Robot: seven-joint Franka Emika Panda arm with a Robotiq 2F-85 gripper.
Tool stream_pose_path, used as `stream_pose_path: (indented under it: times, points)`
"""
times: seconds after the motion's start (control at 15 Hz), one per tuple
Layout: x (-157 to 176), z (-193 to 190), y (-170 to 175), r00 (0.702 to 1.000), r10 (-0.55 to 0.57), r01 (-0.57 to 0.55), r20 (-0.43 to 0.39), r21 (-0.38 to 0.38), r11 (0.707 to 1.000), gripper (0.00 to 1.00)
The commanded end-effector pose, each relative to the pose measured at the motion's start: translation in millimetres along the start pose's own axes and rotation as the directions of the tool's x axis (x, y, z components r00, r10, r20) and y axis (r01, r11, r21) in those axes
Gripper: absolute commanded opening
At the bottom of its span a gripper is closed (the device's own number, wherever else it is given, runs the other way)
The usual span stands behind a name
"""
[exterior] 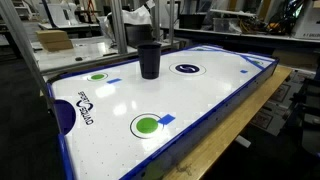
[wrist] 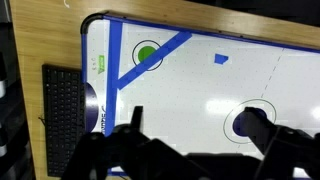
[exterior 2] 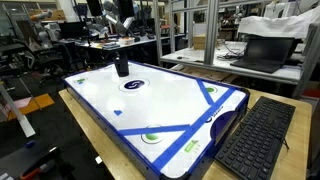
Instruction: Take the marker out of the cup and put it on the table
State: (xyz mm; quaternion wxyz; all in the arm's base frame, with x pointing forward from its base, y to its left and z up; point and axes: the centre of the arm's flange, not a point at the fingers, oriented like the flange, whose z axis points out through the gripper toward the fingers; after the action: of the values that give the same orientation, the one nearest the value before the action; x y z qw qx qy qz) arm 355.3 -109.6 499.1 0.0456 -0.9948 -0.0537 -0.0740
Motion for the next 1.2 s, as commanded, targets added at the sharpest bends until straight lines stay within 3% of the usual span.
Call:
stream_pose_path:
  times: [0.0,0.33,0.53,0.8,1.13]
  points:
    - [0,-2,0,1.000,0.000,0.000,-0.005,-0.001,1.000,1.00]
    - [24,8,-25,0.989,-0.145,0.146,-0.025,0.015,0.989,1.00]
    - [46,16,-59,0.943,-0.331,0.330,-0.026,-0.012,0.944,1.00]
    - [80,26,-105,0.838,-0.545,0.544,-0.038,-0.020,0.839,1.00]
    - [130,42,-158,0.641,-0.763,0.765,-0.083,-0.009,0.643,1.00]
